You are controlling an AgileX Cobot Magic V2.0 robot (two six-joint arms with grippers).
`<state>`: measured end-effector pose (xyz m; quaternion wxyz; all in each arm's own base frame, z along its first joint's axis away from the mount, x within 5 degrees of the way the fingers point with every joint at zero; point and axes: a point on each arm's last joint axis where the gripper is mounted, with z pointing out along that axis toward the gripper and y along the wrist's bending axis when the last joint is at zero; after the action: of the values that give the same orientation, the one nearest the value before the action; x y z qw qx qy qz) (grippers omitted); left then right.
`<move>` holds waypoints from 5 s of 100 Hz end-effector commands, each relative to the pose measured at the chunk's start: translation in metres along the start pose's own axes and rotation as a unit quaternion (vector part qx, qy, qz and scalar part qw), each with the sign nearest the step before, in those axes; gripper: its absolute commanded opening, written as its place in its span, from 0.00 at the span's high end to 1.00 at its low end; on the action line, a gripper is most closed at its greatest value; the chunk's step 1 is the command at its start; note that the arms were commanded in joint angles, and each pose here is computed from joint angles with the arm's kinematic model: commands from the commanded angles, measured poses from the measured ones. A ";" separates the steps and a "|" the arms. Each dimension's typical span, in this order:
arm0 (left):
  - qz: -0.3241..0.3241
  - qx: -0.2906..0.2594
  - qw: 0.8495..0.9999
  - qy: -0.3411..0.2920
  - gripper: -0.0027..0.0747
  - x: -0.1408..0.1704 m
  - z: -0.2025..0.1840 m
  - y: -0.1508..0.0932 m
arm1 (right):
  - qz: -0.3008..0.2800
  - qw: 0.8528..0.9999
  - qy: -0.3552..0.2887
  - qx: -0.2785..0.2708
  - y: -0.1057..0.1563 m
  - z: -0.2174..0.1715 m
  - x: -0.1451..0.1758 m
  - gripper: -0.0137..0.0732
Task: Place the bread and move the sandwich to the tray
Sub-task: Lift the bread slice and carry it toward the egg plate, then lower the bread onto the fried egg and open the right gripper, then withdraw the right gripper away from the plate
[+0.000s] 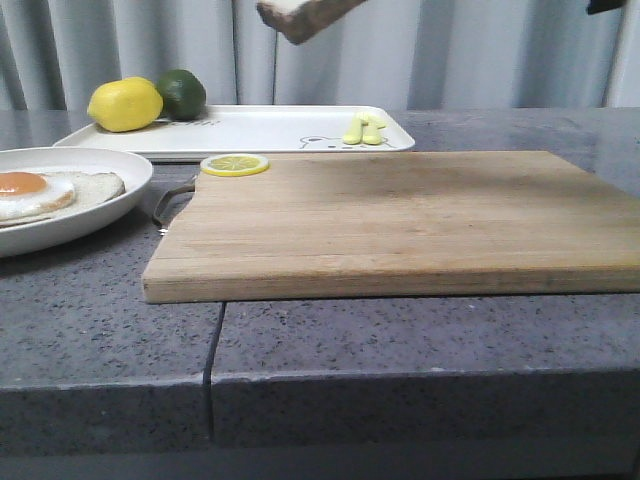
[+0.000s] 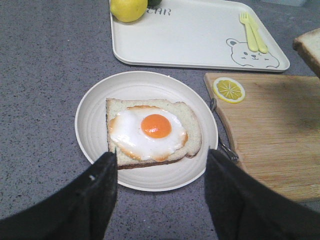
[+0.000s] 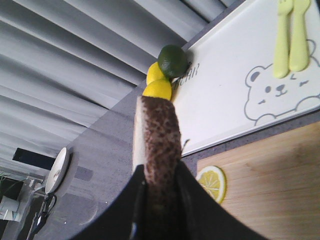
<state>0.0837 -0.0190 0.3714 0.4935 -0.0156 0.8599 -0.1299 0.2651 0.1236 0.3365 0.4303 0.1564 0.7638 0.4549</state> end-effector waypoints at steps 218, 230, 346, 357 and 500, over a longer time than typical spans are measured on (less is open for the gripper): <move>-0.006 0.009 0.999 -0.044 0.49 -0.014 -0.003 -0.003 | 0.036 0.992 0.119 0.029 0.078 0.153 0.170 0.69; -0.006 0.009 0.999 -0.044 0.49 -0.014 -0.003 -0.003 | 0.029 0.992 0.121 0.028 0.077 0.153 0.171 0.63; -0.006 0.009 0.999 -0.044 0.49 -0.014 -0.003 -0.003 | -0.141 0.989 -0.032 -0.025 0.117 0.105 0.078 0.23; -0.006 0.009 0.999 -0.044 0.49 -0.014 -0.003 -0.003 | -0.184 0.979 -0.070 -0.047 0.128 0.084 0.049 0.23; -0.006 0.009 0.999 -0.044 0.49 -0.014 -0.003 -0.003 | -0.460 0.840 -0.231 0.172 -0.045 -0.191 0.025 0.23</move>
<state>0.0837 -0.0190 0.3714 0.4935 -0.0156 0.8599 -0.1299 0.1072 0.0107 0.3185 0.6982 -0.0478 0.7139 0.0249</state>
